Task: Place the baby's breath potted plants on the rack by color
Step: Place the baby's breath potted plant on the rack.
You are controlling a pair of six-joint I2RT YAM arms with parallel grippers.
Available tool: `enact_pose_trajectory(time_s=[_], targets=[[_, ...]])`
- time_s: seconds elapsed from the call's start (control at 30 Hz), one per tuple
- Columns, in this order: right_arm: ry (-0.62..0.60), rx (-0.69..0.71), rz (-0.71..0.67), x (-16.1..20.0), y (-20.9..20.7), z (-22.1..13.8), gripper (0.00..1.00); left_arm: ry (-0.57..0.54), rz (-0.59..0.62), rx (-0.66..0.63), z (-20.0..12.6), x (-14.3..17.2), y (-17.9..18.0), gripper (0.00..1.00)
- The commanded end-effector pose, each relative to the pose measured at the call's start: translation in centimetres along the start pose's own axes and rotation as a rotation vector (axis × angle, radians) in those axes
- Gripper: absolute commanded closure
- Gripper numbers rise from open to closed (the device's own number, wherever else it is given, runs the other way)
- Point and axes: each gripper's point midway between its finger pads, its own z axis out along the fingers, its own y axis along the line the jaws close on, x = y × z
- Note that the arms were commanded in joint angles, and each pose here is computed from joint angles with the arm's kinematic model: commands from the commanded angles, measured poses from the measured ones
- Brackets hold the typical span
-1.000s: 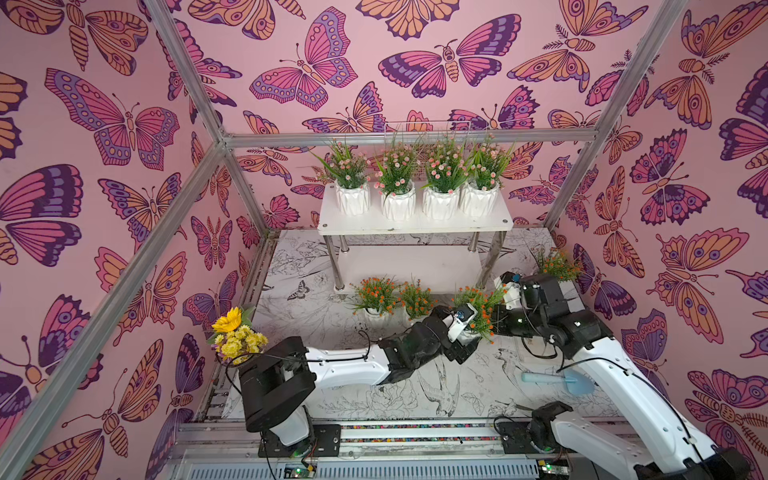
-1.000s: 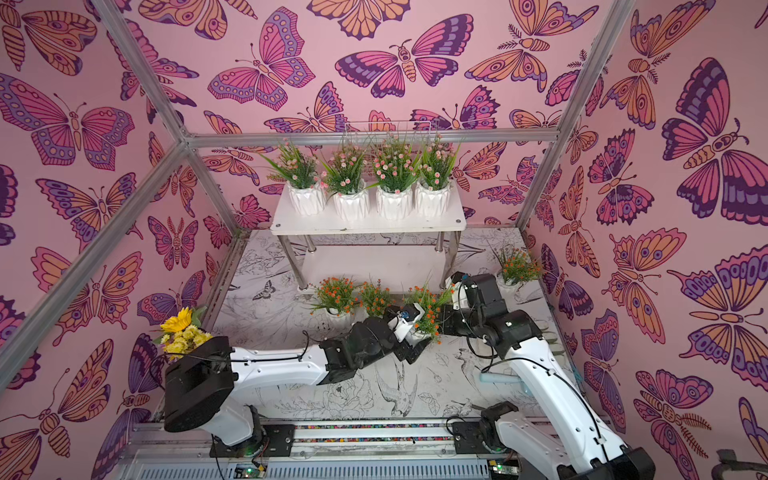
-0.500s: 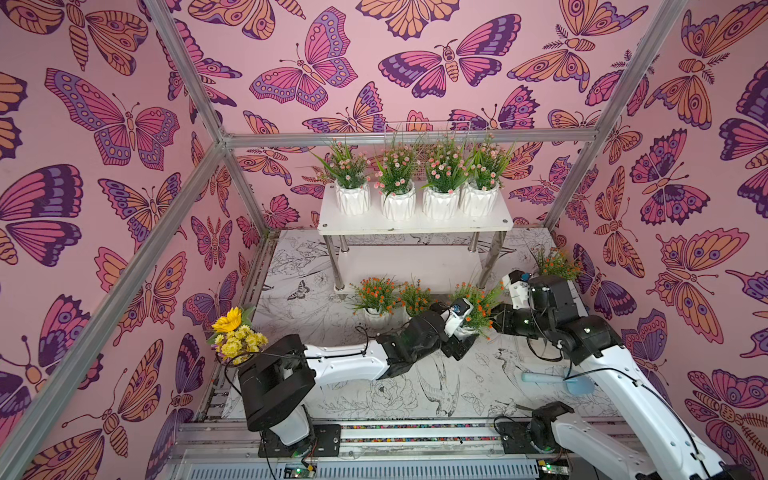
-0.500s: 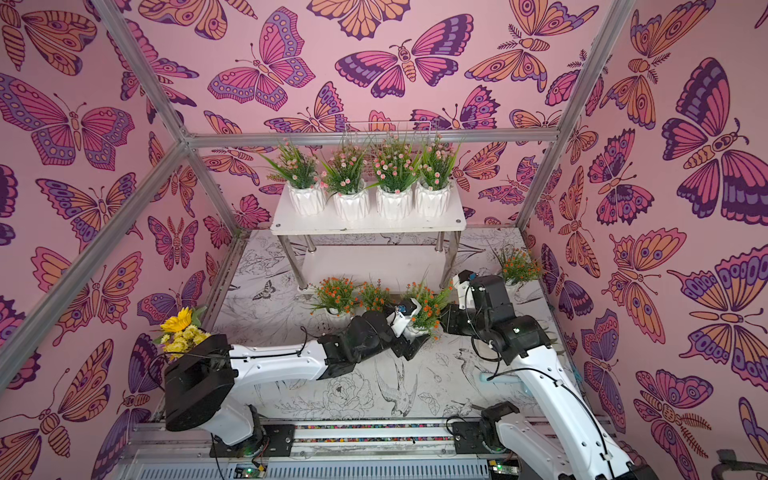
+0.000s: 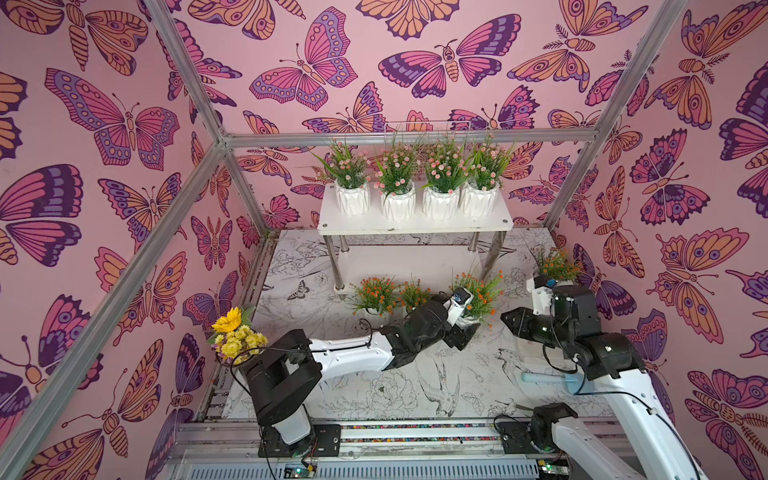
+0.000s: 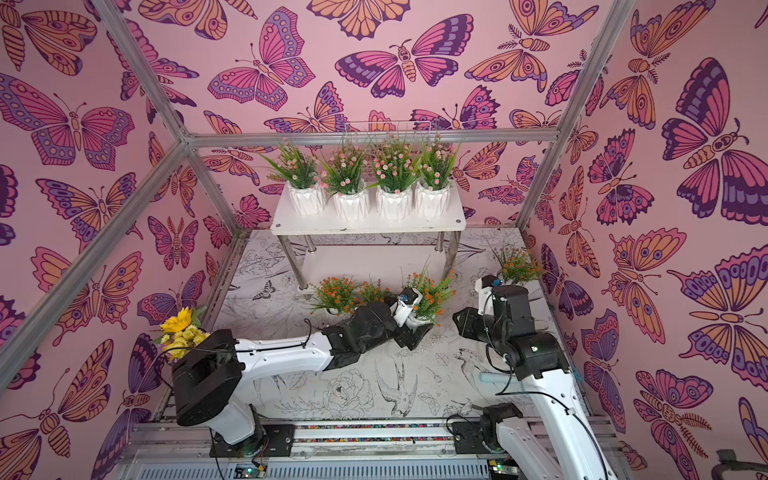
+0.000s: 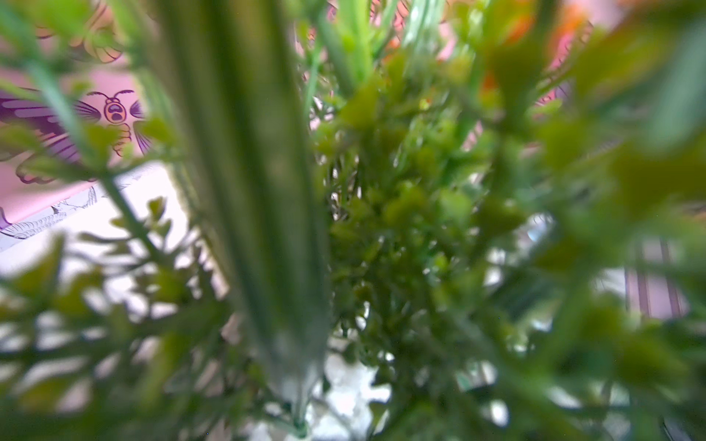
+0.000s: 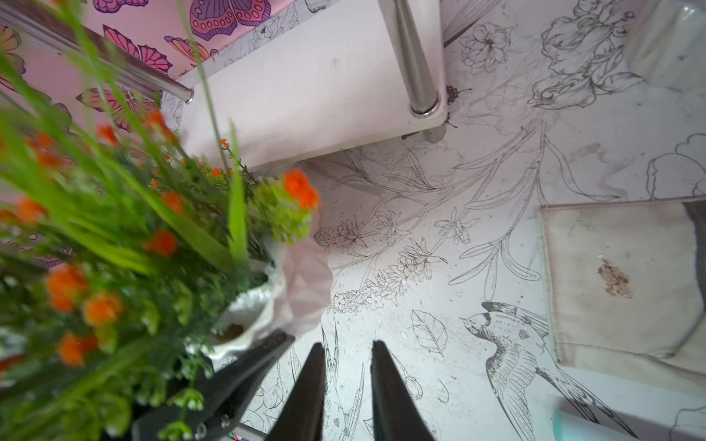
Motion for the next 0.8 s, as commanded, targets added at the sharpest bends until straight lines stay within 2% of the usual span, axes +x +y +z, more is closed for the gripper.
enact_pose_trajectory(time_s=[0.0,0.37,0.77], targets=[[0.039,0.042,0.011,1.6,-1.3,-0.1,0.76,-0.096,-0.044,-0.015,1.1,-3.9,1.1,0.63],[0.044,0.017,0.033,3.2,-1.5,-0.6,0.76,-0.125,-0.108,-0.128,5.8,-5.8,6.0,0.64],[0.049,-0.005,0.025,3.3,-1.1,-0.7,0.76,-0.132,-0.158,-0.325,9.6,-5.2,10.9,0.65]])
